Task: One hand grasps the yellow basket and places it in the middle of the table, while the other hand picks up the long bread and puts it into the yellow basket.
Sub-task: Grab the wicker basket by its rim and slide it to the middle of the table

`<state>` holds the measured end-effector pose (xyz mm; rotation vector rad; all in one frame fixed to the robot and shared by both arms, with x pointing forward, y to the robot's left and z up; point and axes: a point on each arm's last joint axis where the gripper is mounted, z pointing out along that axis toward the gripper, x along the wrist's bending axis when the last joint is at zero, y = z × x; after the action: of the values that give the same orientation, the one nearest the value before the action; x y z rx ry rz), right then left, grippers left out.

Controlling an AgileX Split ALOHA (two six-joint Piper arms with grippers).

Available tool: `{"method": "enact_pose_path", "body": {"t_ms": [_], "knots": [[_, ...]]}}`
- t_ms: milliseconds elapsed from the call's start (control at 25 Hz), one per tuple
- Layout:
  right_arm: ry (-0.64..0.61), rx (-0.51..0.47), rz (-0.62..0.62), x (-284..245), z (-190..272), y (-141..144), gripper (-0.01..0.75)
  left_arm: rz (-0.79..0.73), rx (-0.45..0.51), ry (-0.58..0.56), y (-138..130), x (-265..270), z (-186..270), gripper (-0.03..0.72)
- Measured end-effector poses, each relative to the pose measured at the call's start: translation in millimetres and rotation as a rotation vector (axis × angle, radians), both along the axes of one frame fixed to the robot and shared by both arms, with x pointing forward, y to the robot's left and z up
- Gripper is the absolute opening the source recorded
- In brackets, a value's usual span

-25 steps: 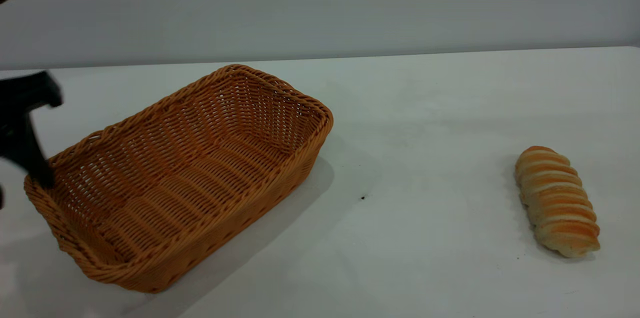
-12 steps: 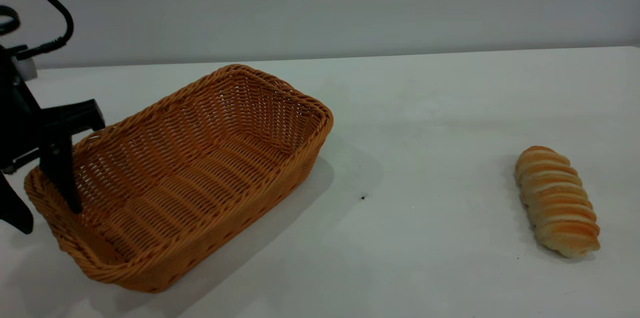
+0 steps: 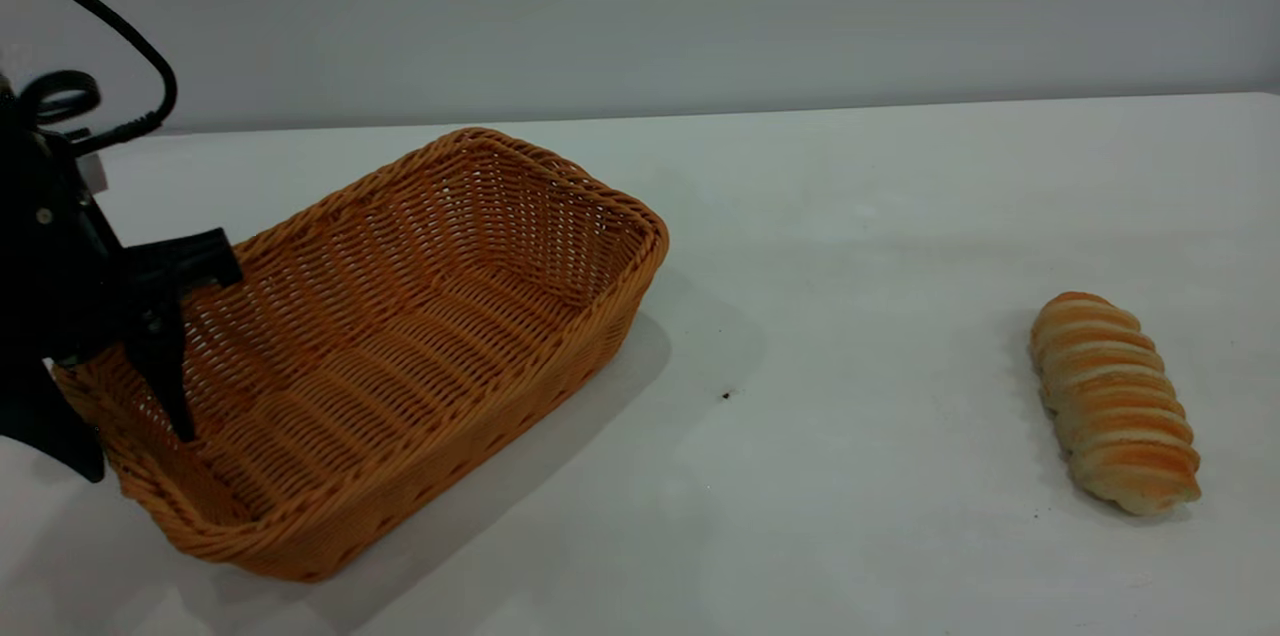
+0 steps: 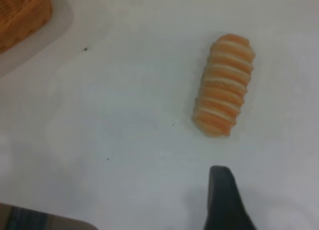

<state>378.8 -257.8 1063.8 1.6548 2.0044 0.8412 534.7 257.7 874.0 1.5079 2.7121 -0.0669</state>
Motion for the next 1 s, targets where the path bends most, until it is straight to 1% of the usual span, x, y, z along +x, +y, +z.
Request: {"method": "enact_pose_path", "body": {"t_ms": [200,320,360,440,520,560,840,920,1000], "knots": [[0.000,-0.001,0.001,0.0,0.0,0.0,0.502,0.005,0.001,-0.011,-0.5,6.2,-9.9,0.460],[0.000,-0.001,0.001,0.0,0.0,0.0,0.502,0.007,0.002,-0.020,-0.6,8.0,-15.6,0.412],[0.000,-0.001,0.001,0.0,0.0,0.0,0.502,0.007,0.002,-0.022,-0.6,8.3,-16.0,0.372],[0.000,-0.001,0.001,0.0,0.0,0.0,0.502,0.011,0.001,-0.029,-0.7,8.9,-16.0,0.264],[0.000,-0.001,0.001,0.0,0.0,0.0,0.502,0.034,-0.006,-0.055,-0.6,11.7,-15.6,0.132],[0.000,-0.001,0.001,0.0,0.0,0.0,0.502,0.036,-0.006,-0.068,-0.3,13.5,-15.2,0.118],[0.000,-0.002,0.002,0.0,0.0,0.0,0.502,0.011,-0.006,-0.078,-0.5,15.1,-14.3,0.120],[0.000,-0.002,0.002,0.0,0.0,0.0,0.502,-0.027,-0.018,-0.083,-3.4,15.5,-13.9,0.120],[0.000,-0.002,0.002,0.0,0.0,0.0,0.502,-0.097,-0.053,-0.094,-9.9,15.2,-12.6,0.120]]}}
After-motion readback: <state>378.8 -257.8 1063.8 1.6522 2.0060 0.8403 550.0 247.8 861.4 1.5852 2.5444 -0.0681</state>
